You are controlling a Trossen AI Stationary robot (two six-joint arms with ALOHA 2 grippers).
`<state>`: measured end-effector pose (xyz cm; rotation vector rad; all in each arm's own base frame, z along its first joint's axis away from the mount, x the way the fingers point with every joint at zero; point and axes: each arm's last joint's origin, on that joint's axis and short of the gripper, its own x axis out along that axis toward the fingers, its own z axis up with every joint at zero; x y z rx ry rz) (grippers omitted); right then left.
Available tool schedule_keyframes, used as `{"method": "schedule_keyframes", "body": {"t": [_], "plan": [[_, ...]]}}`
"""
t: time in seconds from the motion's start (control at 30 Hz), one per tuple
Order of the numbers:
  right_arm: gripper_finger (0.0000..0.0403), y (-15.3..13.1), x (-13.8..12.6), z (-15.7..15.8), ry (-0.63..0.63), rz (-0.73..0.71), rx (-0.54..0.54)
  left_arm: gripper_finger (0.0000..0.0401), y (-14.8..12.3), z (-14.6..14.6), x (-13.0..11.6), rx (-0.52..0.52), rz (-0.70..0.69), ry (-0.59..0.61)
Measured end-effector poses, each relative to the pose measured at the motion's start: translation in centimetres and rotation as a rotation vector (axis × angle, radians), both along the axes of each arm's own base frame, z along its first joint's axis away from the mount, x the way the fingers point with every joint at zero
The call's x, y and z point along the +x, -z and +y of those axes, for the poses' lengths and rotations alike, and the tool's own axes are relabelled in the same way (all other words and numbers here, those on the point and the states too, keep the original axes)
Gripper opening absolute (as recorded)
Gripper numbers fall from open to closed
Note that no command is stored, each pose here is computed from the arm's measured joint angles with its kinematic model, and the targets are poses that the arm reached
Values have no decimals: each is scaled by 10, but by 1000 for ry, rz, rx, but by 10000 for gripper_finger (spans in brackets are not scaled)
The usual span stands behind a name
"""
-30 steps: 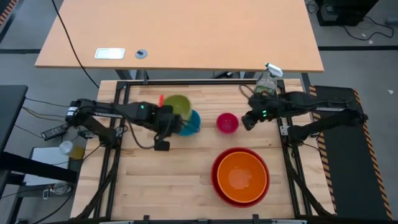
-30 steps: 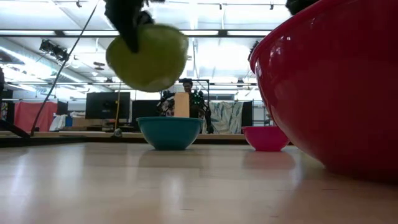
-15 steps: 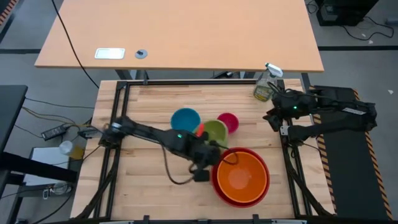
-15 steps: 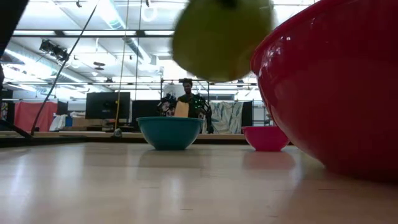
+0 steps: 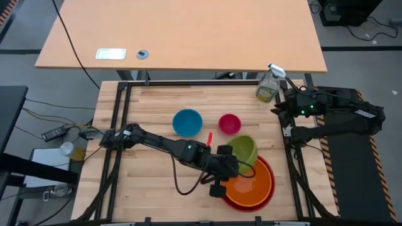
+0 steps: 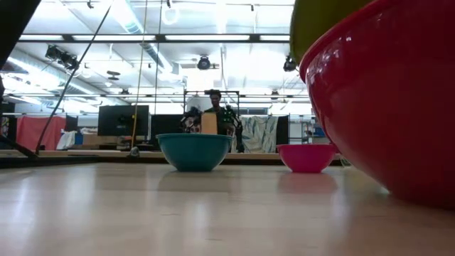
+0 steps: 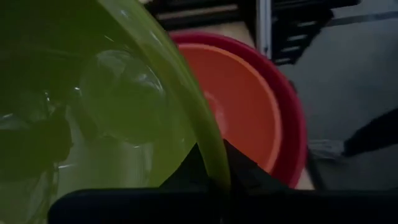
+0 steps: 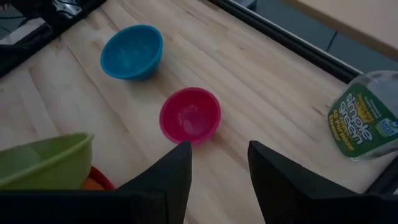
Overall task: Nest bowls inside each other
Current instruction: Stack the green bowl on top of the orange bowl
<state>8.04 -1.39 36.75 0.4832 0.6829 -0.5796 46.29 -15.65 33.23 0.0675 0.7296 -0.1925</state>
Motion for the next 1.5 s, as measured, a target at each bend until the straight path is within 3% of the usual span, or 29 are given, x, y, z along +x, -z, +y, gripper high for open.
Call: {"method": "schedule_keyframes", "body": {"t": [0.23,0.5,0.73,1.1,1.5], "plan": [[165,0,-1,0,-10,-2,-10,11,6,-23,1,188,-88,202],[165,-1,0,0,-10,-8,-5,11,48,-41,14,449,-83,460],[165,-1,0,0,-11,-13,12,11,80,-46,21,567,-20,596],[165,-1,0,0,-11,-14,13,11,87,-35,23,575,21,636],[165,-3,2,0,-11,-42,11,11,92,-31,18,510,91,698]]}}
